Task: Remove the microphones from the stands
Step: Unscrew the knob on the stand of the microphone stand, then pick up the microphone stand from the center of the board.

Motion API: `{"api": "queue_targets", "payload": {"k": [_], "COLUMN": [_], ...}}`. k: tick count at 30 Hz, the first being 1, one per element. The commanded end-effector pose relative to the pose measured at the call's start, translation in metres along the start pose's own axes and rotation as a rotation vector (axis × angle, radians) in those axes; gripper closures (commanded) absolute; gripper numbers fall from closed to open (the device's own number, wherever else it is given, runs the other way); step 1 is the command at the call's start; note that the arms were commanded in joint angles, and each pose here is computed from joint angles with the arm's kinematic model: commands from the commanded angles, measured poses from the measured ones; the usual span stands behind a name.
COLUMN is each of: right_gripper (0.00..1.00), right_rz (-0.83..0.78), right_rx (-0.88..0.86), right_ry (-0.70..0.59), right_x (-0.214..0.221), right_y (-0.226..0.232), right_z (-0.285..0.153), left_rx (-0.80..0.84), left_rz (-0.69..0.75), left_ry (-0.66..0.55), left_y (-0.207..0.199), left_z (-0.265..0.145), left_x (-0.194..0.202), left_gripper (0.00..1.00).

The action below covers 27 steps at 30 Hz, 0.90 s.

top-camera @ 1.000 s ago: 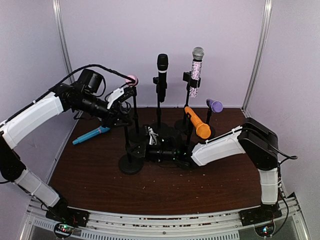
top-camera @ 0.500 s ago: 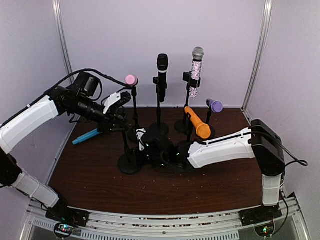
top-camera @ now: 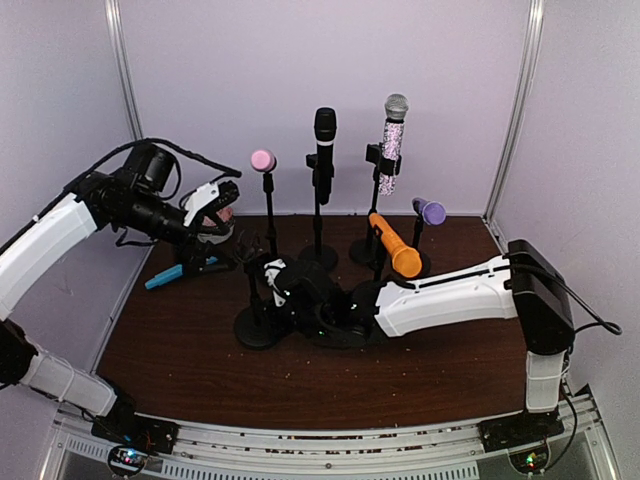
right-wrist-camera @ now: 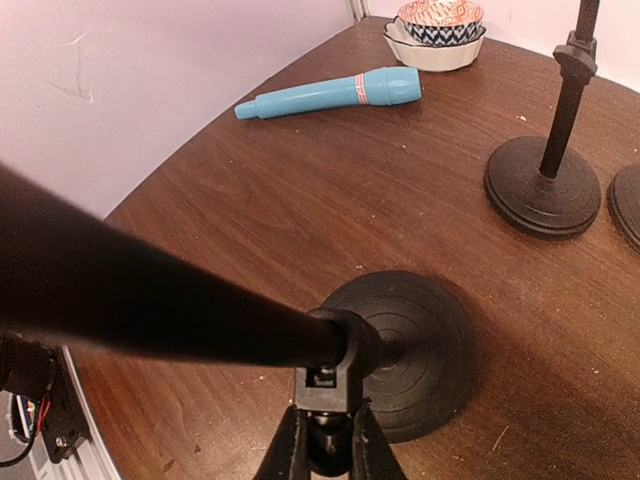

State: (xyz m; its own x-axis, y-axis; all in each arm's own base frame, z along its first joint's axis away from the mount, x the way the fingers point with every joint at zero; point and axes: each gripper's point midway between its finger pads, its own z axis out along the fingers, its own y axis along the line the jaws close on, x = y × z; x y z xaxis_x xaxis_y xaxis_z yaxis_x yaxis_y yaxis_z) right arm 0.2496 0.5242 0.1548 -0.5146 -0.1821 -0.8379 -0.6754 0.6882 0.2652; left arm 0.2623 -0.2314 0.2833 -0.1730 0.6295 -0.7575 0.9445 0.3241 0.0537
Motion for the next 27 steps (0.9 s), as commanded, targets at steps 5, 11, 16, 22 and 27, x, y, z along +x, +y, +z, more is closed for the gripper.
{"api": "queue_targets", "payload": {"k": [5, 11, 16, 22, 27], "right_gripper": [1.0, 1.0, 0.71, 0.0, 0.0], "right_rz": [-0.07, -0.074, -0.076, -0.061, -0.053], "right_rx": [0.058, 0.084, 0.107, 0.143, 0.126], "right_ry": [-0.008, -0.039, -0.055, -0.156, -0.245], "right_x": [-0.027, -0.039, -0.033, -0.048, -0.059], "right_y": [0.0, 0.0, -0.008, -0.02, -0.027], "right_z": [0.002, -0.001, 0.001, -0.023, -0.055], "left_rx": [0.019, 0.045, 0.05, 0.039, 0.032], "left_rz": [-0.089, -0.147, -0.188, -0.231, -0.226], "left_ry": [-0.061, -0.067, -0.054, -0.039, -0.051], "left_y": [-0.009, -0.007, 0.003, 0.017, 0.02], "left_z": [-0.023, -0.009, 0.007, 0.013, 0.01], "left_x": [0.024, 0.031, 0.037, 0.042, 0.038], "left_gripper": [0.05, 0.08, 0.12, 0.13, 0.14]}}
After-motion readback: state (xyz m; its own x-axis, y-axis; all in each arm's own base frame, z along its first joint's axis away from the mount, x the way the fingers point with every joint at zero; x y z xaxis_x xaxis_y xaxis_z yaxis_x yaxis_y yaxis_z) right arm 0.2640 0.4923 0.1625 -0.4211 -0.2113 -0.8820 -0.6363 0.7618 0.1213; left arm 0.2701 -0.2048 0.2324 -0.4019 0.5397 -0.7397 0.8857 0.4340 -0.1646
